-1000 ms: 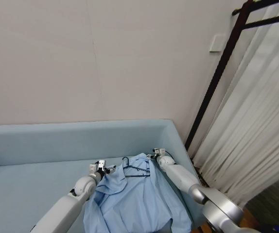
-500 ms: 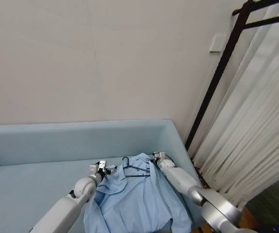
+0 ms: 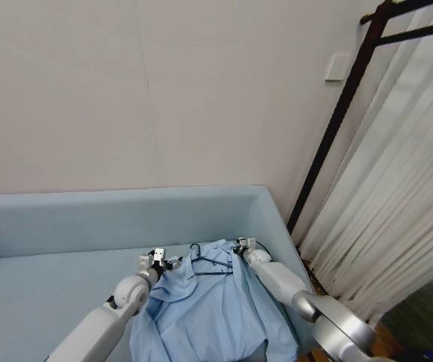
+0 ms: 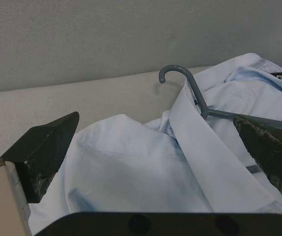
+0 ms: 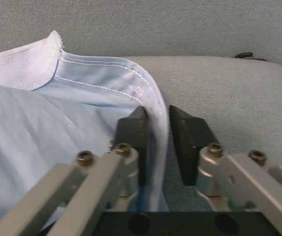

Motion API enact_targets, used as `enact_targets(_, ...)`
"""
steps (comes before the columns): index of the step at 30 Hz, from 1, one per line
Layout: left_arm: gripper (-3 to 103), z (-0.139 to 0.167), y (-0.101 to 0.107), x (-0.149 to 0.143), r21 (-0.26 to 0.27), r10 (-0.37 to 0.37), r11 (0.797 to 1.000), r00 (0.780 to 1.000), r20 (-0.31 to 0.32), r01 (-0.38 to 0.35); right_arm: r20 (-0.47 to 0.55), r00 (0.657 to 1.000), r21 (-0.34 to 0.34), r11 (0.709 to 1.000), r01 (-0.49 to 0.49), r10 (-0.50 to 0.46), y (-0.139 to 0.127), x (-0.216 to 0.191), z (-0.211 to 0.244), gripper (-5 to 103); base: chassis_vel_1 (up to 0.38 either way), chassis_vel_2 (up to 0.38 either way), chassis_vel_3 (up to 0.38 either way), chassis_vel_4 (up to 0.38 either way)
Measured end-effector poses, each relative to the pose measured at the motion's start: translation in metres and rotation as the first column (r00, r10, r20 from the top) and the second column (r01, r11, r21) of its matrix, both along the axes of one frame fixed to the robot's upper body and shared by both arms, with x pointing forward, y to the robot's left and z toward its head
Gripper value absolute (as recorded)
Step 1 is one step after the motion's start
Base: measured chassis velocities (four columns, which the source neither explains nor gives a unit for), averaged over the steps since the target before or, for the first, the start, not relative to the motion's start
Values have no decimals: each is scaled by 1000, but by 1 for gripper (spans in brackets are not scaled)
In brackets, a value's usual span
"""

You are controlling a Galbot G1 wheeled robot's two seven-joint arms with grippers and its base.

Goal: Pick up the clothes from the sofa and hang them on the clothes hanger.

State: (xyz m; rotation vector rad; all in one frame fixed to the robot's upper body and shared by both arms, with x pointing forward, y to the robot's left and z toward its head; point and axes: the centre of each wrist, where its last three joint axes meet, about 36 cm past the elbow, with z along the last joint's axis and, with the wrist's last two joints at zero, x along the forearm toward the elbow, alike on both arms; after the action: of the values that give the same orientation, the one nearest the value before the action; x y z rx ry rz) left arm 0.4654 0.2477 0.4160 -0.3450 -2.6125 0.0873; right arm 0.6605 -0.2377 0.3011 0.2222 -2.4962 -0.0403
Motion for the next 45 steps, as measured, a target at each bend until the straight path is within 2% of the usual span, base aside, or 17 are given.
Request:
enact_targets(2,100,0,0,-1,-1,0,1000,1000,2,0,15,1000,-1,1000,1,-1,3,-2,3,11,0,0,0,0)
enact_targets(3,100,0,0,-1,-1,0,1000,1000,2,0,15,1000,-1,1000,1,-1,3,-2,3,11,0,0,0,0)
enact_targets(5,100,0,0,-1,-3,2,1000,1000,4,-2,39,999,-3,1000,-6,6,5,-5,9,2,0,0,0,0)
enact_targets(9,100,1,1,-2,-9,7,1000,1000,8,-7,86,995,-19,999,-40,41,6,-18,25,1,0,0,0,0)
enact_targets(12,100,1,3,-9,-16,15,1000,1000,15,-15,142,982,-76,991,-112,122,4,-36,39,0,0,0,0,0)
enact_targets(15,100,0,3,-11,-15,20,1000,1000,18,-20,169,970,-100,982,-158,173,4,-49,46,0,0,0,0,0)
enact_targets(19,100,0,2,-12,-17,22,1000,1000,19,-22,189,952,-99,969,-227,242,12,-72,56,0,0,0,0,0)
enact_targets(23,100,0,1,-13,-17,23,1000,1000,20,-22,196,918,-84,939,-334,344,33,-111,72,0,0,0,0,0)
enact_targets(24,100,0,1,-13,-17,23,1000,1000,20,-22,196,918,-84,939,-334,344,33,-111,72,0,0,0,0,0)
enact_targets(29,100,2,1,-19,-13,17,1000,1000,23,-16,193,876,-64,897,-438,442,70,-159,95,0,0,0,0,0)
enact_targets(31,100,3,1,-20,-13,16,1000,1000,24,-15,190,868,-58,888,-456,458,79,-169,97,0,0,0,0,0)
enact_targets(35,100,3,1,-24,-14,18,1000,1000,24,-17,156,830,-39,842,-537,536,116,-209,90,0,0,0,0,0)
enact_targets(36,100,3,1,-24,-14,18,1000,1000,24,-17,156,830,-39,842,-537,536,116,-209,90,0,0,0,0,0)
enact_targets(38,100,1,-1,-25,-14,20,1000,1000,24,-19,141,816,-36,827,-561,560,132,-219,80,0,0,0,0,0)
enact_targets(42,100,-1,-3,-27,-14,22,1000,999,25,-22,101,821,-40,827,-561,562,148,-221,59,0,0,0,0,0)
enact_targets(44,100,-1,-4,-28,-15,24,1000,999,26,-24,63,843,-54,845,-532,534,154,-215,38,0,0,0,0,0)
enact_targets(45,100,-1,-4,-28,-15,24,1000,999,26,-24,63,843,-54,845,-532,534,154,-215,38,0,0,0,0,0)
